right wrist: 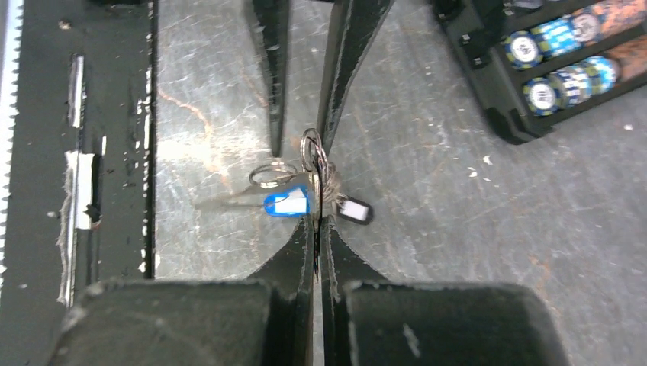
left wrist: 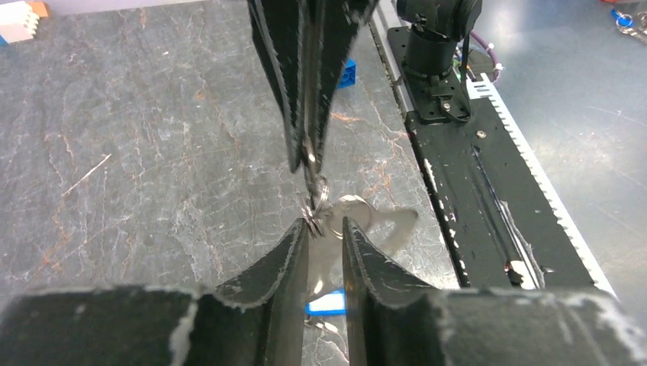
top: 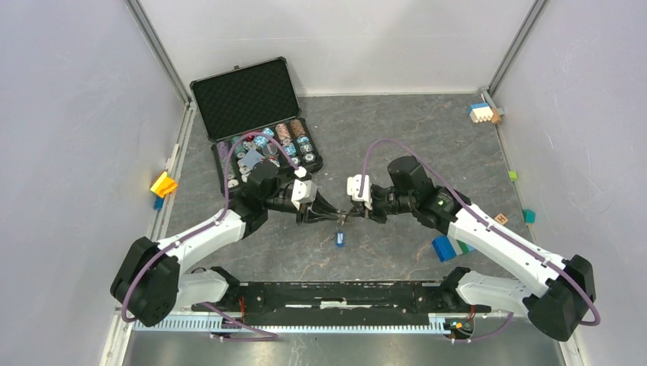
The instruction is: Put the keys on the keyring
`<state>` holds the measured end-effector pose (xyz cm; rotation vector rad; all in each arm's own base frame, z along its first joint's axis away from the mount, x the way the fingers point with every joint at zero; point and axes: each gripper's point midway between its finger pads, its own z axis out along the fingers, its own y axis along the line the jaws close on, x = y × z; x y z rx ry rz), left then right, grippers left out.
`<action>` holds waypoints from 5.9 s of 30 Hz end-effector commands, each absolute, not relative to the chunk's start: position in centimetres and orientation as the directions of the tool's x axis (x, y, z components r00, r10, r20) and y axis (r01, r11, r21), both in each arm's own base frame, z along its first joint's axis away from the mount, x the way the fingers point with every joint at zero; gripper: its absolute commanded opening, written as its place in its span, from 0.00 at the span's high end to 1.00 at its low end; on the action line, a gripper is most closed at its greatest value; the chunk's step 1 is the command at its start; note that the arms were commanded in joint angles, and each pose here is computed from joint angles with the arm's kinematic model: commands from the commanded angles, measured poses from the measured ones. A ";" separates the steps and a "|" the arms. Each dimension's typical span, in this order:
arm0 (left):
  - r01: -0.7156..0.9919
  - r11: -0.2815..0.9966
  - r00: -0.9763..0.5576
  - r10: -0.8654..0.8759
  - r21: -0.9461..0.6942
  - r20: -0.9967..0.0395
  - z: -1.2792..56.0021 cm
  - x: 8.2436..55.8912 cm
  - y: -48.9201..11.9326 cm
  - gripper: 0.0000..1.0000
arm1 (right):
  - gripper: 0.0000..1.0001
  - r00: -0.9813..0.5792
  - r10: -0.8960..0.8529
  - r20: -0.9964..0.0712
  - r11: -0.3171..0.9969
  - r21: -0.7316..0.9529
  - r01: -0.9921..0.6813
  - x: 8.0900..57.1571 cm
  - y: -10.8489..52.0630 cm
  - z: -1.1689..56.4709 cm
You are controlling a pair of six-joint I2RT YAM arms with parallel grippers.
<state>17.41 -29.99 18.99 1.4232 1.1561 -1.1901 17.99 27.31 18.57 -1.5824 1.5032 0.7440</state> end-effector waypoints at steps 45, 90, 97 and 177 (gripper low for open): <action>0.836 0.499 0.133 0.223 0.230 -0.966 24.5 28.2 -25.9 0.10 | 1.00 0.066 -0.627 -0.776 0.522 -0.482 -0.703 36.8 25.1 28.5; 0.867 0.453 0.111 0.228 0.207 -0.967 23.5 27.4 -26.4 0.00 | 0.86 -0.371 -0.839 -0.398 0.489 -0.251 -0.836 26.9 9.1 0.7; 0.866 0.455 0.109 0.234 0.208 -0.966 23.4 27.6 -26.4 0.00 | 0.78 -0.378 -0.836 -0.398 0.484 -0.209 -0.850 25.9 9.4 0.4; 0.080 0.993 0.052 0.084 0.088 -0.995 27.3 33.2 -5.4 0.00 | 0.02 0.022 -0.376 -0.926 0.860 -0.357 -0.364 31.4 9.1 24.8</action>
